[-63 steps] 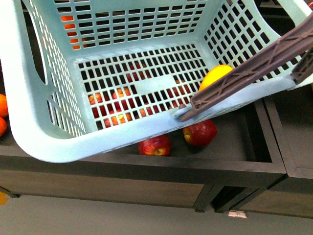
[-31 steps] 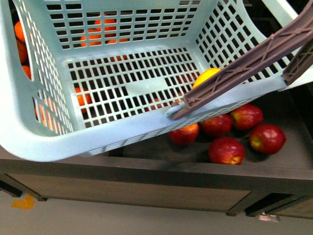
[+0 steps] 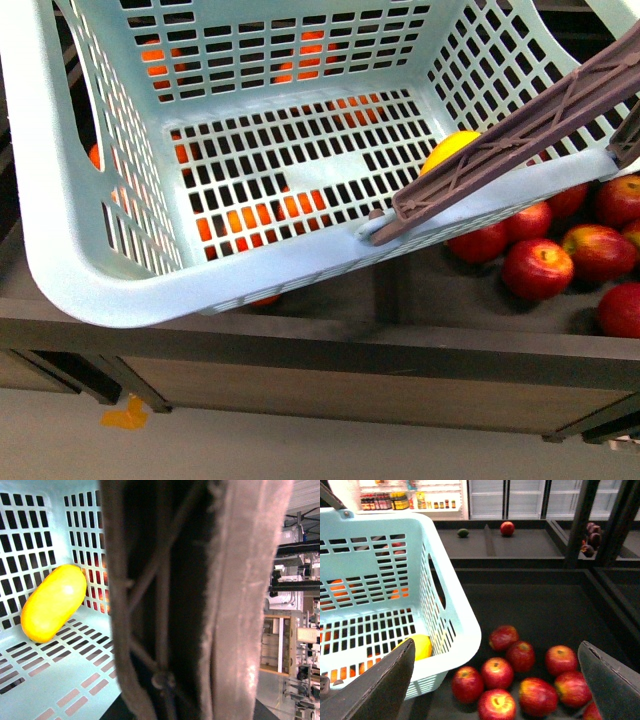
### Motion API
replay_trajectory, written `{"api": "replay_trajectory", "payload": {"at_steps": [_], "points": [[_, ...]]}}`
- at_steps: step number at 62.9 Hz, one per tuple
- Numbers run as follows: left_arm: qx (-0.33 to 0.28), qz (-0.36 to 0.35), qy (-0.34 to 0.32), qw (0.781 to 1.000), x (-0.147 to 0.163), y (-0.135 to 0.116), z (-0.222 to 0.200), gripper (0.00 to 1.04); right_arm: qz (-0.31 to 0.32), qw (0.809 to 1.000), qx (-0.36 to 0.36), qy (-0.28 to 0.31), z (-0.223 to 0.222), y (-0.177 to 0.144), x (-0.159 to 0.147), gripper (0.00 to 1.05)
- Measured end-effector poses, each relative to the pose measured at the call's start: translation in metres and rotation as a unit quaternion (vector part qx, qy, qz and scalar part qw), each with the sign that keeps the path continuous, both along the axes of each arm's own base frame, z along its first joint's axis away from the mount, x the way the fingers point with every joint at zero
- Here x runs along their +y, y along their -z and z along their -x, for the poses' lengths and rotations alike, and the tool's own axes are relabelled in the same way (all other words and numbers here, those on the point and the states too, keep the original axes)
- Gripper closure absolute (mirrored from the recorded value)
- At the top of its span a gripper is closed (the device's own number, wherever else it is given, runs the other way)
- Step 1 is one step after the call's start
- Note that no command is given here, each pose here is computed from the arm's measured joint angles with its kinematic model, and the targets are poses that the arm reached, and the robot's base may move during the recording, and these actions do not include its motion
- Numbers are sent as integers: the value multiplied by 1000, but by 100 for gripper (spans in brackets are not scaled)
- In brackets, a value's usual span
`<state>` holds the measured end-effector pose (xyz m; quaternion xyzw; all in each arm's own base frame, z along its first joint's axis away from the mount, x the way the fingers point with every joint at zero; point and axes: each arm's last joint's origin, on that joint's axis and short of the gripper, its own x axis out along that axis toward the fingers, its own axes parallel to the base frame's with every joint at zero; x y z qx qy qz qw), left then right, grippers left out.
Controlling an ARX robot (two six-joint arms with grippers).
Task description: Pick mango and avocado into basket
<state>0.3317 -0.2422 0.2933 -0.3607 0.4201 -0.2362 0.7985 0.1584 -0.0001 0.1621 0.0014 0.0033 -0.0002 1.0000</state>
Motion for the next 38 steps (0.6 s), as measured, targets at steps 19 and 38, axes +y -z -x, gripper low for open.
{"api": "replay_trajectory", "payload": {"at_steps": [19,38], "points": [[-2,-3,-6,1000,1,0,-1,90,0,1000,0,0,0,0,0,9],[-1,-2,-4,1000,1,0,-1,90,0,1000,1,0,0,0,0,9]]}}
